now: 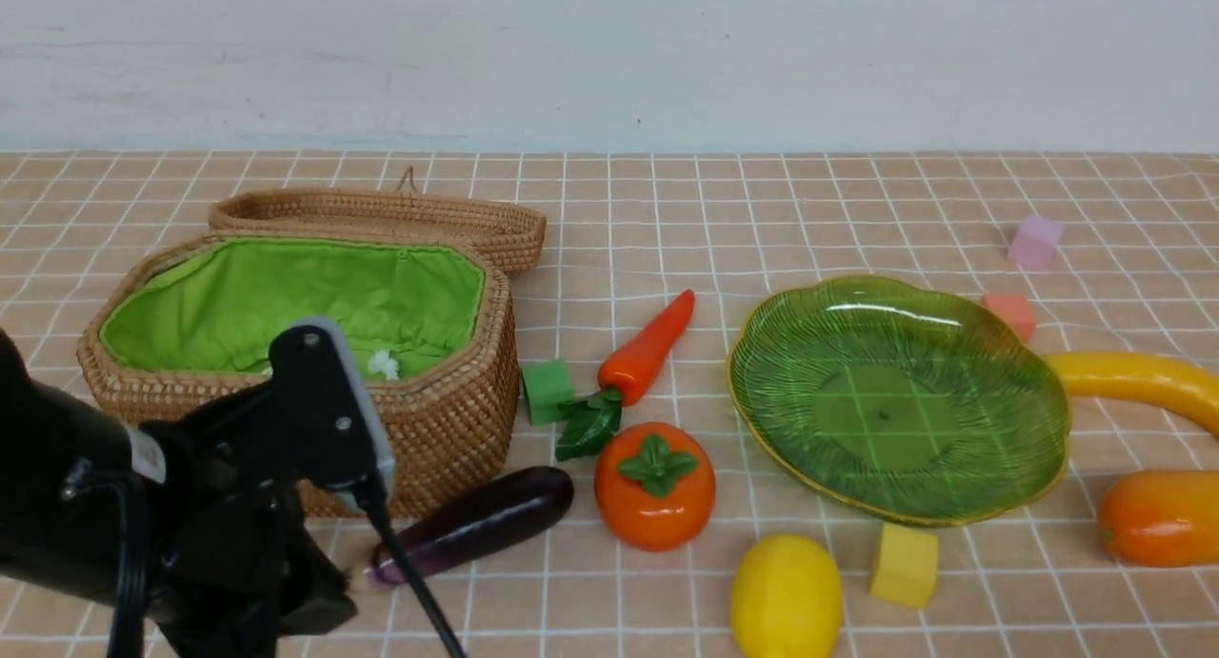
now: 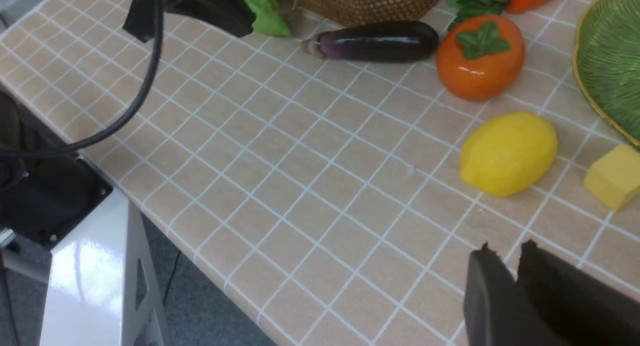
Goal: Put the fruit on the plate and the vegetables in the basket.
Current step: Take a chayote with your left arm and place it on the basket on the left.
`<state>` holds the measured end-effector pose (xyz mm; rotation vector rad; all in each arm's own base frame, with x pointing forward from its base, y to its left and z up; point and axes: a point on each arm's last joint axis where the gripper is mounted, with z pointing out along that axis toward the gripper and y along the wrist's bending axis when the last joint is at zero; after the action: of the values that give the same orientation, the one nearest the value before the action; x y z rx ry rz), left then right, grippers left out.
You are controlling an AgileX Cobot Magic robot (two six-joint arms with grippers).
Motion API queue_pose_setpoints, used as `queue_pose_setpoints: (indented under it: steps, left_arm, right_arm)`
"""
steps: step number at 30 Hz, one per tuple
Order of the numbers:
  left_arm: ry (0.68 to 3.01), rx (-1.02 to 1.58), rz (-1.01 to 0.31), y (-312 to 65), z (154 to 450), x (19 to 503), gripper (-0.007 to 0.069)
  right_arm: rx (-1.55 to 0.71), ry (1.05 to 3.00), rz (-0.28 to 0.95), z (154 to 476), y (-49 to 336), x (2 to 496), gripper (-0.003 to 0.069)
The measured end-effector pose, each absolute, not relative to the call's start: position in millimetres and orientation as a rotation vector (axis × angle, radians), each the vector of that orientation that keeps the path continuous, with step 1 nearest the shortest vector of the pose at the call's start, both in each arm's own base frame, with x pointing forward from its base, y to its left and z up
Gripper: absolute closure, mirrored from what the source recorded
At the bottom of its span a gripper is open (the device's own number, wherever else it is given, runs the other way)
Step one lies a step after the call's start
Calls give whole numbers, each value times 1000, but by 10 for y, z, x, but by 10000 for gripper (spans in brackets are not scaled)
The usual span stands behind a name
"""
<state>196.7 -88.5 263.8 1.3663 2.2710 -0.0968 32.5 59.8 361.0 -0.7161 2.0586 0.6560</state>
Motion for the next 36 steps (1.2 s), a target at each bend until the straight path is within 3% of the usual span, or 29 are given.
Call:
queue_pose_setpoints:
  steps: [5,8,13,14,19,30,36]
  left_arm:
    - [2318,1303,64,-492,2549,2095,428]
    - [2293,1404,134,-358,2417,2148,358]
    - [2246,1578,173,-293,2214,2243,231]
    - [2222,1618,194,-290,2161,2291,175]
    - [2140,1691,321,-258,2018,2475,62]
    - [2036,1914,453,-206,1695,2694,64]
    - [2085,1988,410,-188,1594,2657,119]
  right_arm:
    - [-770,2048,675,3609,610,297,551]
    - [-794,2044,685,3608,615,284,550]
    - [-824,2047,671,3596,608,276,548]
    - [-827,2048,666,3593,605,276,547]
    - [-831,2049,660,3590,602,277,543]
    - [-831,2049,654,3589,599,279,535]
    - [-831,2049,654,3589,599,279,530]
